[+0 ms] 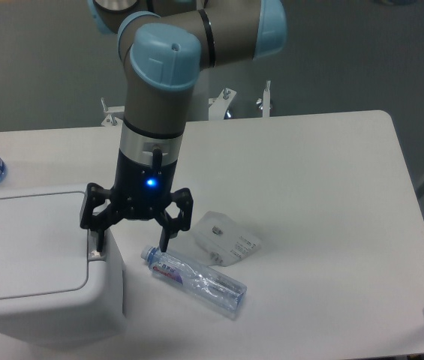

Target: Open the trash can

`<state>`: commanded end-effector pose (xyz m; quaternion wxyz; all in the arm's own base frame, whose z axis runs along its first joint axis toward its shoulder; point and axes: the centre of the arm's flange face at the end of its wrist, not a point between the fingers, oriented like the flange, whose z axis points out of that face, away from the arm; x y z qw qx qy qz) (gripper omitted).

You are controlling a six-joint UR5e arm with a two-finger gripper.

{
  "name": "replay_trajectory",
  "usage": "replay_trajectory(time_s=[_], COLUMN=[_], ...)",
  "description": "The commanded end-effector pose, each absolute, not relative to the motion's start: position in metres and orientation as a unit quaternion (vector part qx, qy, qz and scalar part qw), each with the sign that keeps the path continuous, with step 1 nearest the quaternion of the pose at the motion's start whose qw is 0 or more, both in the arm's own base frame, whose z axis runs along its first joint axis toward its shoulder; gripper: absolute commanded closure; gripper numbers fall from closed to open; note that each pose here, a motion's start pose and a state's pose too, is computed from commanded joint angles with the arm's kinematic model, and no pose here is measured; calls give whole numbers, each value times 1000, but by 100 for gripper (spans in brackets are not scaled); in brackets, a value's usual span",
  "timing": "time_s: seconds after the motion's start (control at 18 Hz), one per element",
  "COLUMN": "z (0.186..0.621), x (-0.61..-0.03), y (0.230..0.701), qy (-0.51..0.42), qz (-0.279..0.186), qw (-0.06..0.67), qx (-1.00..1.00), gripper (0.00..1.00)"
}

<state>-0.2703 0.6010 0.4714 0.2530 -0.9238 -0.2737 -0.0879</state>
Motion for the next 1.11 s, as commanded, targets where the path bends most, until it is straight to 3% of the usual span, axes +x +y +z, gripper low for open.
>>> replay_trajectory(time_s=[0.44, 0.72, 1.11], z=[468, 489, 523], x=[-270, -270, -326], y=[601, 601, 564], qy=[-274, -270, -307], qz=[-89, -83, -52], qw=[251, 268, 296], qx=[-924, -921, -903], gripper=[0, 0, 0])
